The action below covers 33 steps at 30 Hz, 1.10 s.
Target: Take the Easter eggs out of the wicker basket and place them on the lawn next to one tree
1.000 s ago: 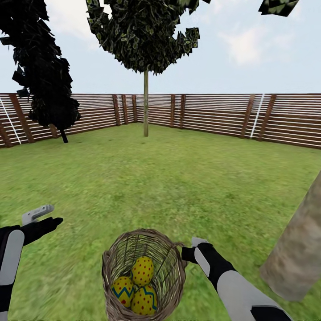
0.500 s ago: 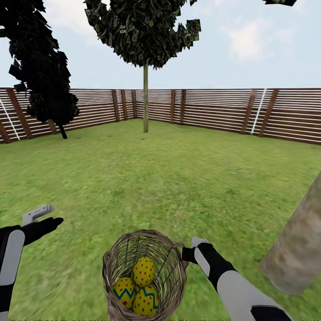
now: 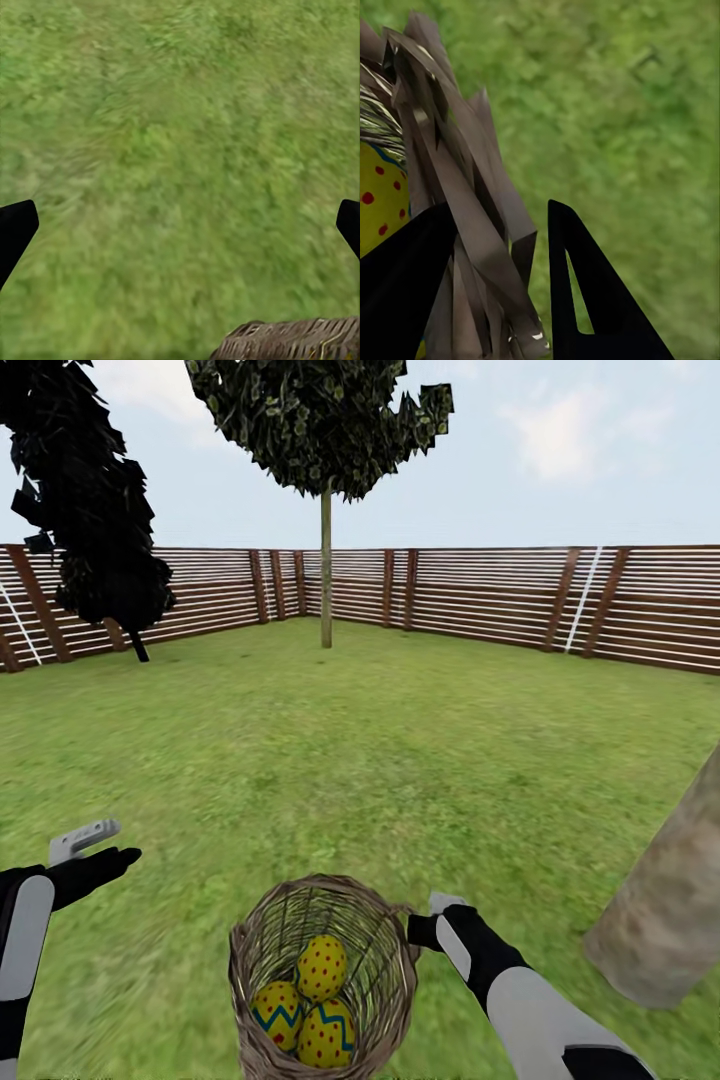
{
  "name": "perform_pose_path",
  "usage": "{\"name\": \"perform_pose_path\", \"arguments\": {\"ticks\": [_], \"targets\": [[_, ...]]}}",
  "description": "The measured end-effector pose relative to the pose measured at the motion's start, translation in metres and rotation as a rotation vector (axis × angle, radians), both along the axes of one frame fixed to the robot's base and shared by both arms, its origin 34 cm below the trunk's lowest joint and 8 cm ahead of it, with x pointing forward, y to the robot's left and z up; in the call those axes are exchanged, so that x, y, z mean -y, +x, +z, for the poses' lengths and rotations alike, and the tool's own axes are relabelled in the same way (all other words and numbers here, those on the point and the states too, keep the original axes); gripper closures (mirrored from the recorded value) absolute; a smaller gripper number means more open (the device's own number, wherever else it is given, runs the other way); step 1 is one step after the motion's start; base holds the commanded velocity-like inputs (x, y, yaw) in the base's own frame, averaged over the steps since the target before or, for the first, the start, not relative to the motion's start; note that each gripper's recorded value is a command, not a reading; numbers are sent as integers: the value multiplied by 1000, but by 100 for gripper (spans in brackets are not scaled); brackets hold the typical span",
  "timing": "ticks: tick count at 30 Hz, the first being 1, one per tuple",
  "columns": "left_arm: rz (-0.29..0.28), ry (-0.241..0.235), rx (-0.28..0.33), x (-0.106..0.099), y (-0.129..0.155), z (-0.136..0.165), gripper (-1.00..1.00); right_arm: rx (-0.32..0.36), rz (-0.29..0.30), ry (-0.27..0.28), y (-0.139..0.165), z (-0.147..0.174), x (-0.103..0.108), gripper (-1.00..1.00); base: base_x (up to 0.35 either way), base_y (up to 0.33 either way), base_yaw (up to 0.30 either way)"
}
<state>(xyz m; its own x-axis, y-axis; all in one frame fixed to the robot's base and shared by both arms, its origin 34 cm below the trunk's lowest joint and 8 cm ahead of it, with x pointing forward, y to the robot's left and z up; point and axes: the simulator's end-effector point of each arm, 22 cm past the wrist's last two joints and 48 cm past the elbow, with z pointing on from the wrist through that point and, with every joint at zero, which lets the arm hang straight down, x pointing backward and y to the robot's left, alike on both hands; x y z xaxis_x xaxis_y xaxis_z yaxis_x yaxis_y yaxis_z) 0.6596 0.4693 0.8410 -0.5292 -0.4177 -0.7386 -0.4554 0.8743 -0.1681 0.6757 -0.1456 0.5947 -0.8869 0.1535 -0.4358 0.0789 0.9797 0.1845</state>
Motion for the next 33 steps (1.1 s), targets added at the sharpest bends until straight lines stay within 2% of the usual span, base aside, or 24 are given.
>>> {"name": "perform_pose_path", "arguments": {"ticks": [33], "targets": [[1, 2, -17, -1, -6, -71, -100, -13, -5, -1, -9, -71, 4, 100, 0, 0, 0]]}}
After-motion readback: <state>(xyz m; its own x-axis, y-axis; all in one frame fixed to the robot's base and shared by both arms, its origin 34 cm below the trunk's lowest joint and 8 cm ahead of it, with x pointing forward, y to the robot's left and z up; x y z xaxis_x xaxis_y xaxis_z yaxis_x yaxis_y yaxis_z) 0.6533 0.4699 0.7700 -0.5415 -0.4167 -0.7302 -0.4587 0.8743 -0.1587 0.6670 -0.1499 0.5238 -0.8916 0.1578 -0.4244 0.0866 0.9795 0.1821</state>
